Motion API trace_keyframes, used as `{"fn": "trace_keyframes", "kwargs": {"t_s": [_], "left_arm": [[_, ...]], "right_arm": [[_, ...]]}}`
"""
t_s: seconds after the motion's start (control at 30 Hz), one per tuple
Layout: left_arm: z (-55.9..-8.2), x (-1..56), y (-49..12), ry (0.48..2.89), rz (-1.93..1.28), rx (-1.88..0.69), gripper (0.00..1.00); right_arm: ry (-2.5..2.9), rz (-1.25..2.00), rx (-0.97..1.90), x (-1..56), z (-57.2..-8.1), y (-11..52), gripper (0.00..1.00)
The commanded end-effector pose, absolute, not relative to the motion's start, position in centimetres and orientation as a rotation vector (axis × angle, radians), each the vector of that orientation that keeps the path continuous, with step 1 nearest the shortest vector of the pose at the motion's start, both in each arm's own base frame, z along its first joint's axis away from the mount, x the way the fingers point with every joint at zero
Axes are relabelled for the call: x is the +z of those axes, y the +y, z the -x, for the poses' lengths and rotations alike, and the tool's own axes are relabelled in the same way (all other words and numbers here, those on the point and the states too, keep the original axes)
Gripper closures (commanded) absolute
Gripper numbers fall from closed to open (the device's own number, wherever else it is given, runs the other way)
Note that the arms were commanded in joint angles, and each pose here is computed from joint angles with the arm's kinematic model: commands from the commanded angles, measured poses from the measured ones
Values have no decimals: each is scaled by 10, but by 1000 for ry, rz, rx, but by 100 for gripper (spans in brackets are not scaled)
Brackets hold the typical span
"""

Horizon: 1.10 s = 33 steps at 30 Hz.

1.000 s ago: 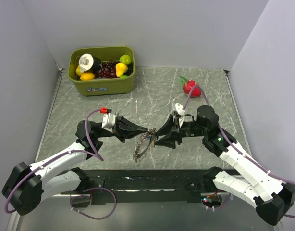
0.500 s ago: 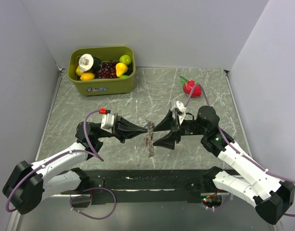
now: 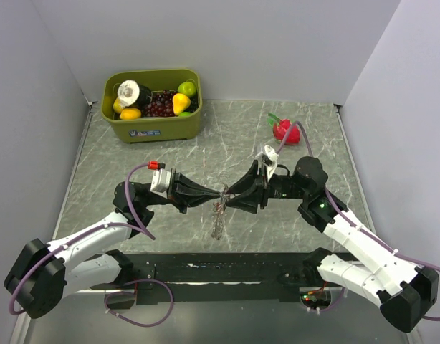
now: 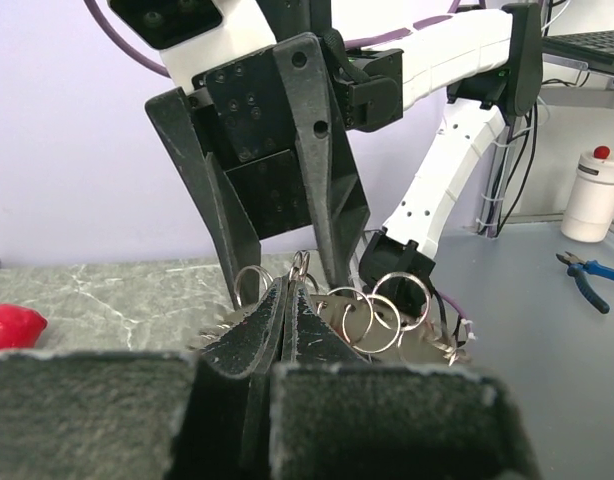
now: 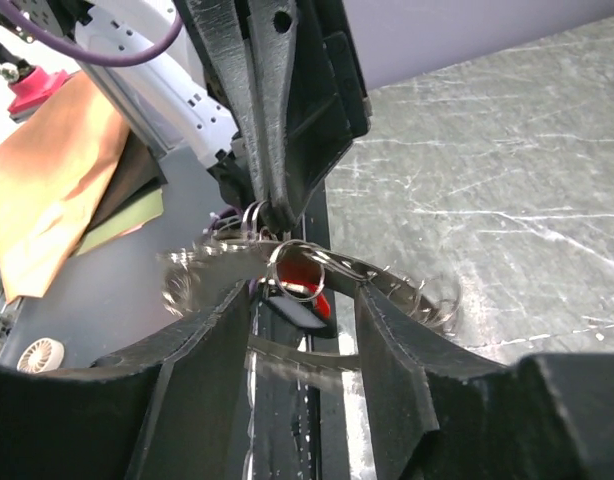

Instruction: Put the keys on the keyring

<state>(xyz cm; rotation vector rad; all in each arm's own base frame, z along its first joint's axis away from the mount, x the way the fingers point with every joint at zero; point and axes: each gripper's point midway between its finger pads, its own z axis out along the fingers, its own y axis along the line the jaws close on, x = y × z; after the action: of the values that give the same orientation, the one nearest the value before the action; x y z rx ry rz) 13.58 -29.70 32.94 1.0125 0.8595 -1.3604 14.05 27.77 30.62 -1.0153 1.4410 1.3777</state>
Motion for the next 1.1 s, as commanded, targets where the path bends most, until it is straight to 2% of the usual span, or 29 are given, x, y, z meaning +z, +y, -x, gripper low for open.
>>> {"fn": "trace_keyframes", "kwargs": {"t_s": [0.0, 0.03, 0.13, 0.17, 0.27, 0.37, 1.07], "left_arm": [[-128, 348, -292, 756, -1005, -1346, 99], [-128, 348, -292, 756, -1005, -1346, 99], [-128, 349, -291, 751, -1000, -1339, 99], [-128, 348, -291, 753, -1000, -1340, 99], [-127, 348, -291, 749, -1001, -1344, 99], [-127, 348, -291, 748, -1001, -1348, 99], [-124, 354, -285, 722, -991, -1316, 99]], "right_arm": [[1395, 983, 1370, 321, -146, 281, 50], [1397, 989, 1374, 321, -146, 282, 51], [1418, 1015, 1391, 318, -146, 285, 67], [1426, 1016, 1394, 318, -147, 286, 75], [1431, 1020, 1408, 316, -147, 288, 93], [1438, 1031, 1420, 314, -146, 289, 100], [1474, 1106, 1421, 293, -137, 285, 100]]}}
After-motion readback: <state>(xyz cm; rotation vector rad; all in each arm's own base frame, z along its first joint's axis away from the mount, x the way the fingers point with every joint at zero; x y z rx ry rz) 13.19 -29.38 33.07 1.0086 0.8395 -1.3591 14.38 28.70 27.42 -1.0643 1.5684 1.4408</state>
